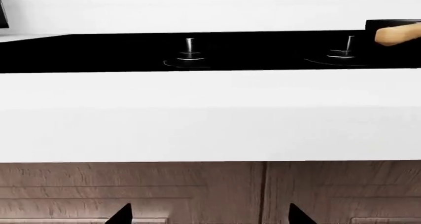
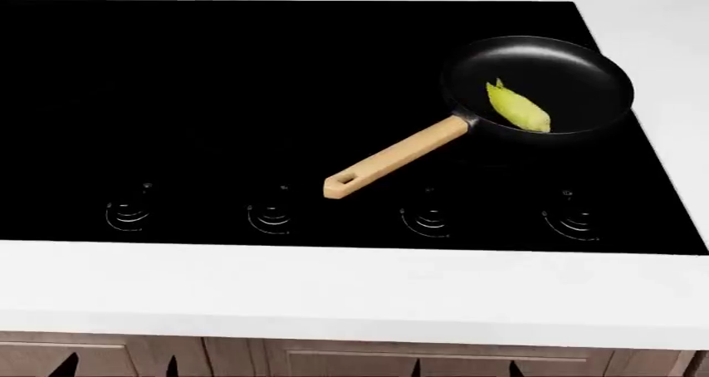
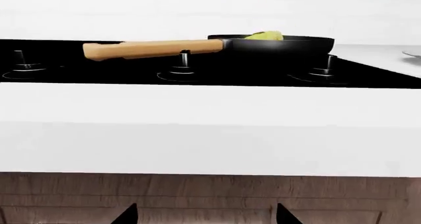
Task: Pick up the pan and dump the vegetables in it onto the plate. Then return the pan to the stove.
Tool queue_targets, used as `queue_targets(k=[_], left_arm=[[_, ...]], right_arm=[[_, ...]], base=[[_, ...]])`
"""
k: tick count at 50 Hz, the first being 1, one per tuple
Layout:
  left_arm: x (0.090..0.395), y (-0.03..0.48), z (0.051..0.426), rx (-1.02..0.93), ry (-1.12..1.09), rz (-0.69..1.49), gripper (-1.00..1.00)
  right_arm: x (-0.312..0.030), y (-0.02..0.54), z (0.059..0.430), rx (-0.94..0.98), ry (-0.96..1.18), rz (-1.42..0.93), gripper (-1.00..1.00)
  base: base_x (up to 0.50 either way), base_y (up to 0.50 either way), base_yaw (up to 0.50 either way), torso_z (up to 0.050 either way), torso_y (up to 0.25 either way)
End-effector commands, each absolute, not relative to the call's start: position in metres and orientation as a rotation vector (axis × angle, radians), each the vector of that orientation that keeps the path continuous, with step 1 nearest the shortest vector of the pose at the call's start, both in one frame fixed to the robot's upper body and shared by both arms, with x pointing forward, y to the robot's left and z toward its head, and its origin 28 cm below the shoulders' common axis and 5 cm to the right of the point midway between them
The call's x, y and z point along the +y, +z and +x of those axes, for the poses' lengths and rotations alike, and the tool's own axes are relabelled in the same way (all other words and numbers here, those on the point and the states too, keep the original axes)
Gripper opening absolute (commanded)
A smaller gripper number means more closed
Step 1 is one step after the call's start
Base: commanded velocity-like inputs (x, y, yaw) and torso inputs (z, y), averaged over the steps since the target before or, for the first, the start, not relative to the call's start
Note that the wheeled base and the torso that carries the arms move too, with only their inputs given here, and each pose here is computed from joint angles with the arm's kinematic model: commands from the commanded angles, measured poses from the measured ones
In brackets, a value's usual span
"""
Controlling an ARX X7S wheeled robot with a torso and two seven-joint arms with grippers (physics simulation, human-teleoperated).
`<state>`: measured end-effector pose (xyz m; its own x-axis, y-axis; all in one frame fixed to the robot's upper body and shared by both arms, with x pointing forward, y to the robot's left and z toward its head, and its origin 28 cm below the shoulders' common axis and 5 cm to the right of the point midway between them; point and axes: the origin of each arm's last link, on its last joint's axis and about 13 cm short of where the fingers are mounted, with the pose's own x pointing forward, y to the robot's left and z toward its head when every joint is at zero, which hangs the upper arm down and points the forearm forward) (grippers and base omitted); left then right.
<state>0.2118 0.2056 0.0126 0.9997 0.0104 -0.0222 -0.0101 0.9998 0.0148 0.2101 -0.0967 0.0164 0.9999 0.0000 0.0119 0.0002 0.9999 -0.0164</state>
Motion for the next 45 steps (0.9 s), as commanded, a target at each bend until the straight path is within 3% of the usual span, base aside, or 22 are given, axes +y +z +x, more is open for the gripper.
queue_targets(k=[1,35,45], left_arm=[[0.2045,0.0133,0.2106,0.036,0.007,0.003,1.0],[0.2025,0.0114,0.21,0.041,-0.005,-0.014,1.0],[0.2031,0.0108,0.2098,0.048,-0.009,-0.01,1.0]], right_arm=[[-0.0982,0.0184,0.21,-0.02,-0.009,-0.065,1.0],[-0.0989,0.0187,0.2099,-0.036,-0.034,-0.091,1.0],[-0.0992,0.0188,0.2101,-0.037,-0.038,-0.094,1.0]], base=[[0.0,-0.5,0.0,0.0,0.0],[0.0,-0.5,0.0,0.0,0.0],[0.0,-0.04,0.0,0.0,0.0]])
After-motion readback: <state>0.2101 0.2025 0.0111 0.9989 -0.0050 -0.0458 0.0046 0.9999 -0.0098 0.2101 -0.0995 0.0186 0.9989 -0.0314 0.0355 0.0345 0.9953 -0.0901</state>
